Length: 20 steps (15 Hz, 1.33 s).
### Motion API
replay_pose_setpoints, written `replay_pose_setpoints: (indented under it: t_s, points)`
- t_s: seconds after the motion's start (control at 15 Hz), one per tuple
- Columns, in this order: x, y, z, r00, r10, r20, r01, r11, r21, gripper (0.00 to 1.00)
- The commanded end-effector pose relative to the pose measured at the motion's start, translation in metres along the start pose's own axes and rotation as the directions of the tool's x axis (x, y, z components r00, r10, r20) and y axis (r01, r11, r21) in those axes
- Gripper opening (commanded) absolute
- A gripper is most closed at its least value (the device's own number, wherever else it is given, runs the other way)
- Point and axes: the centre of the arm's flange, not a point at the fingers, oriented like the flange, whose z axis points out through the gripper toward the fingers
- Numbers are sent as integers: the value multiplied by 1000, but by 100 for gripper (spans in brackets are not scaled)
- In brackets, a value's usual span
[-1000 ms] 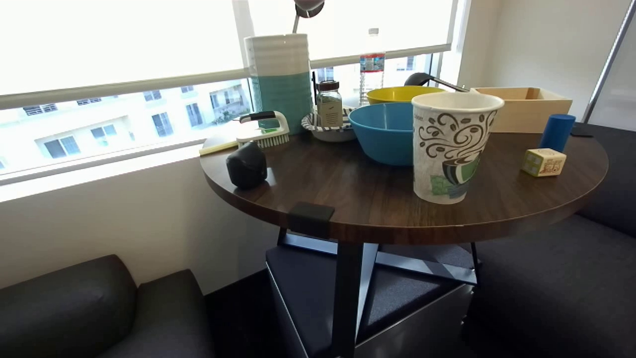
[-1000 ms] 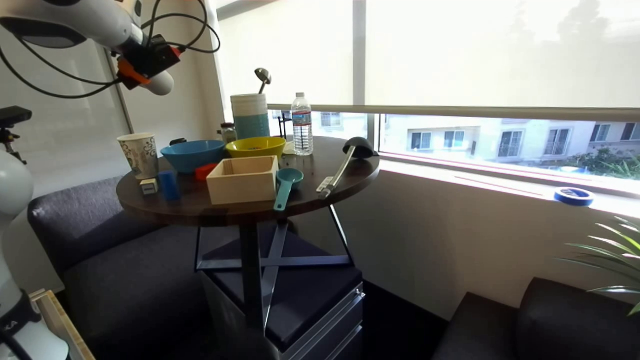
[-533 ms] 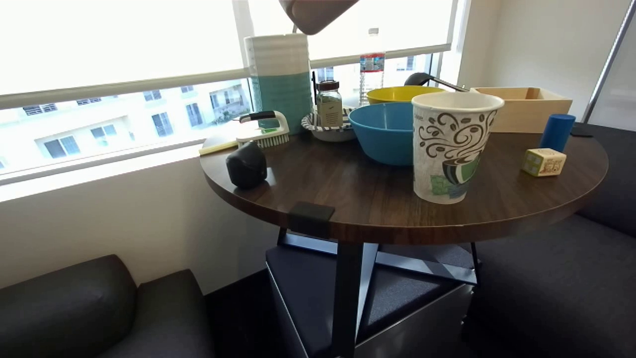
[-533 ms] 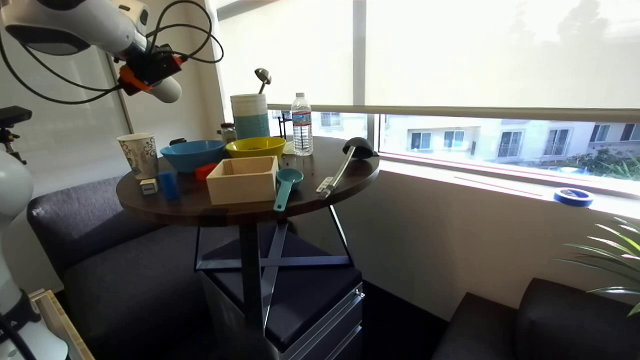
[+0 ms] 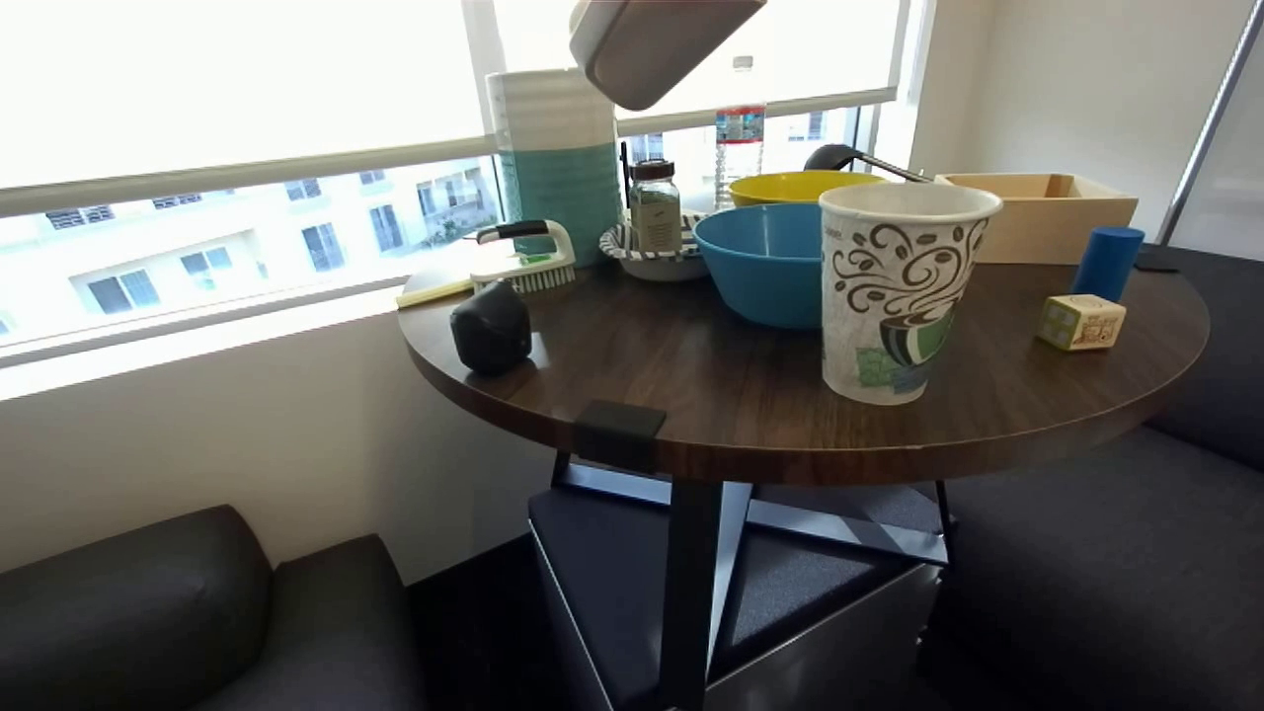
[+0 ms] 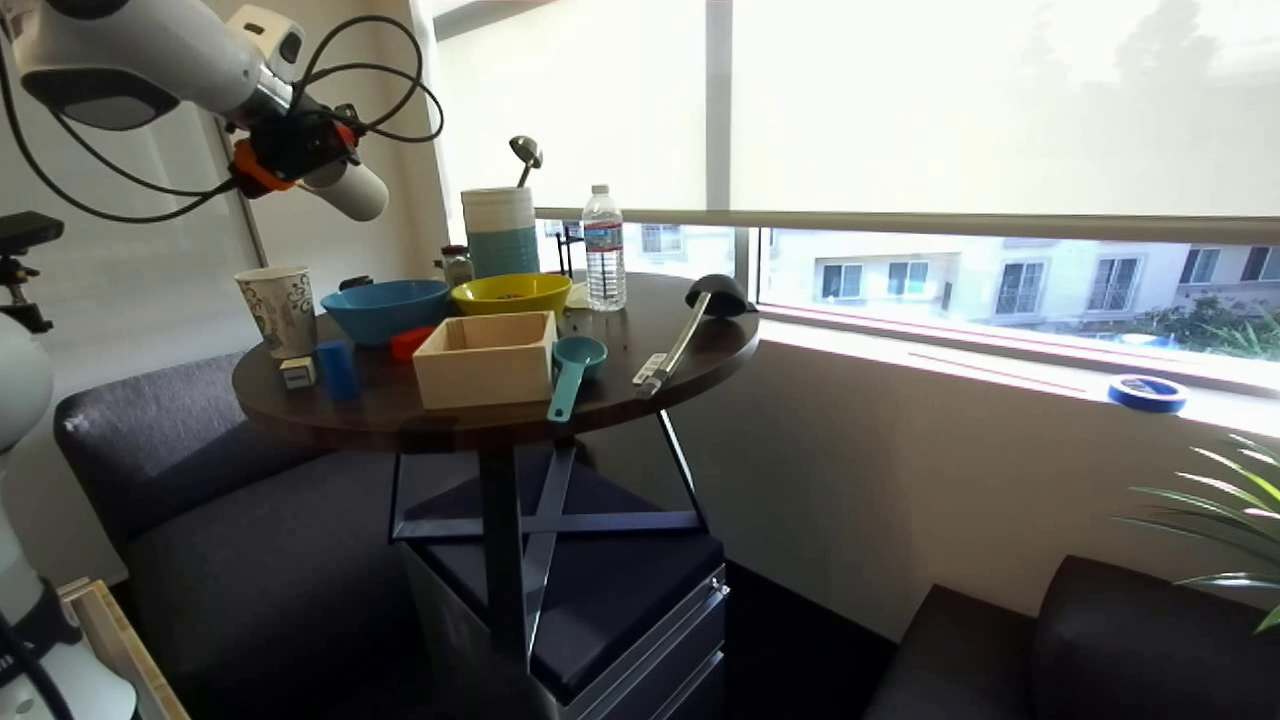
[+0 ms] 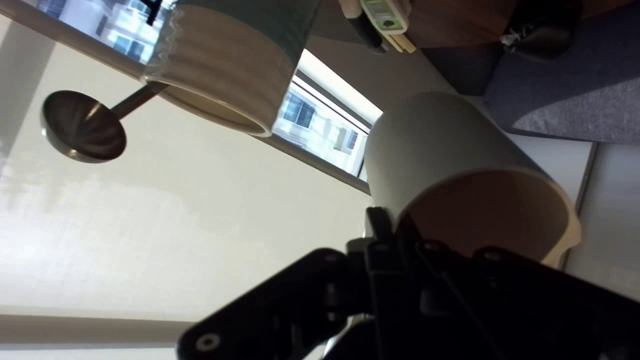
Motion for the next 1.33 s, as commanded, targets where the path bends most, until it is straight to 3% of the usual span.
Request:
replay_pose_setpoints:
  t_s: [0.0,0.47,0.53,0.6,0.87,1.0,1.27]
  points:
    - [29,16,-45,998,46,41,-41,994,-105,1]
    - [16,27,-59,987,97,126,-72,980,-187,1]
    - [-22,24,-18,990,79,115,-58,981,-183,1]
    - [-25,26,-18,988,87,124,-62,980,-188,5]
    - [-26,24,-17,988,86,126,-62,982,-181,1]
    - [-18,35,-27,977,130,171,-85,965,-248,1]
    - [-27,76,-57,940,246,237,-131,901,-413,1]
